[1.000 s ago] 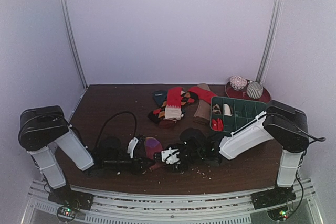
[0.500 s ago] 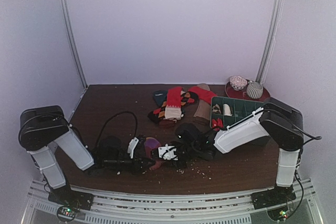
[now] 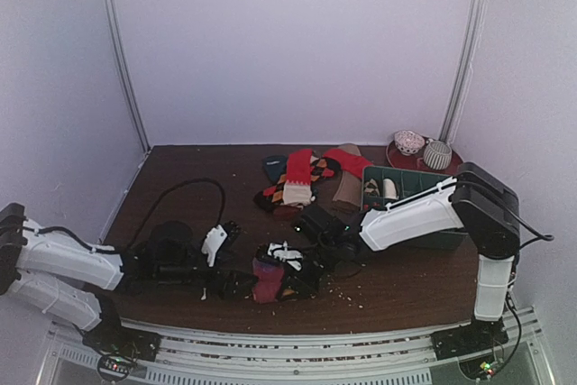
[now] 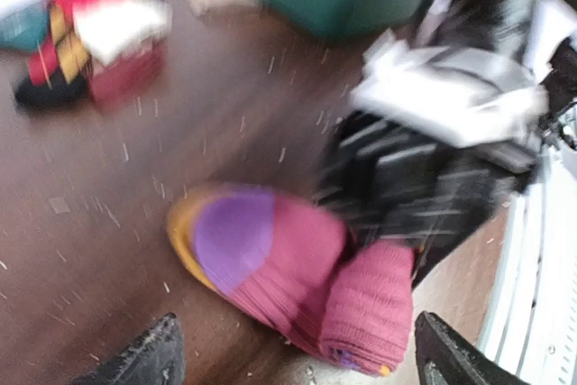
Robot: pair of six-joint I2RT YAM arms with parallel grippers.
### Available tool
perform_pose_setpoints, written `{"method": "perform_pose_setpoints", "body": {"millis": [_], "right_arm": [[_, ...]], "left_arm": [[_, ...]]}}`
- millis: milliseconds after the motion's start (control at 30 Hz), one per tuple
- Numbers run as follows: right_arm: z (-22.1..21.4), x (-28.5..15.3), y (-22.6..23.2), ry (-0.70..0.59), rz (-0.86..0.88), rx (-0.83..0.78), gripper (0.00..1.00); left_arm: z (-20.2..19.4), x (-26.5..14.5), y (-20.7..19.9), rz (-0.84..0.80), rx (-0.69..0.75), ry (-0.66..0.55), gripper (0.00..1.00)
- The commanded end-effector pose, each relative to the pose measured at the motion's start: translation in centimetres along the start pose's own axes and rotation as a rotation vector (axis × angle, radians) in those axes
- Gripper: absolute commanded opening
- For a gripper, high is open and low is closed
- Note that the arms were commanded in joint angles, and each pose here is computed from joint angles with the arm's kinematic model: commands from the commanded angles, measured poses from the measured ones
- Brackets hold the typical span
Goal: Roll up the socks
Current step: Roll a pair of socks at the center of the board.
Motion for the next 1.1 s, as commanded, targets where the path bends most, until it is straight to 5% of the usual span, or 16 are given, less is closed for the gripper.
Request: {"method": "perform_pose_setpoints", "body": {"millis": [0,267,567,767,900,1067], "right_arm": [[-9.2,1.2,1.9,0.371,0.125,0.493,0.29],[-12.7,2.7,-0.1,0.555,0.088,0.574,0.28],[-13.3,2.9,-1.7,0.56,0.067,0.603,0.29],[-12.9,3.1,-1.9,0.551,0.072,0.59,0.29],[-12.2,2.9,-2.1,0.528,0.054,0.566,0.3],[-9.2,1.7,-2.3,0.417,0.015,0.463,0.34]], "left_arm": [[0.6,-1.8,-2.0,0.013,0.196,-0.129,0.88],[0.0,0.3,-5.0,-0.071,0.317,-0.165,0.87],[-1.4,2.5,-5.8,-0.137,0.365,-0.11,0.83],[-2.6,3.9,-6.3,-0.179,0.34,-0.045,0.53],[-3.8,4.3,-6.1,-0.186,0.284,0.004,0.02],[-6.0,4.1,-5.2,-0.146,0.187,0.075,0.0]]}}
Point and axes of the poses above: each gripper's point midway between its finger pads, its own x axis out along the fingers, its own y axis along the line the jaws close on, z = x × y, the point moved 3 cm from there along -x, back along the fingers, and after that the axes turned 5 degrees about x, right-handed, at the moved point
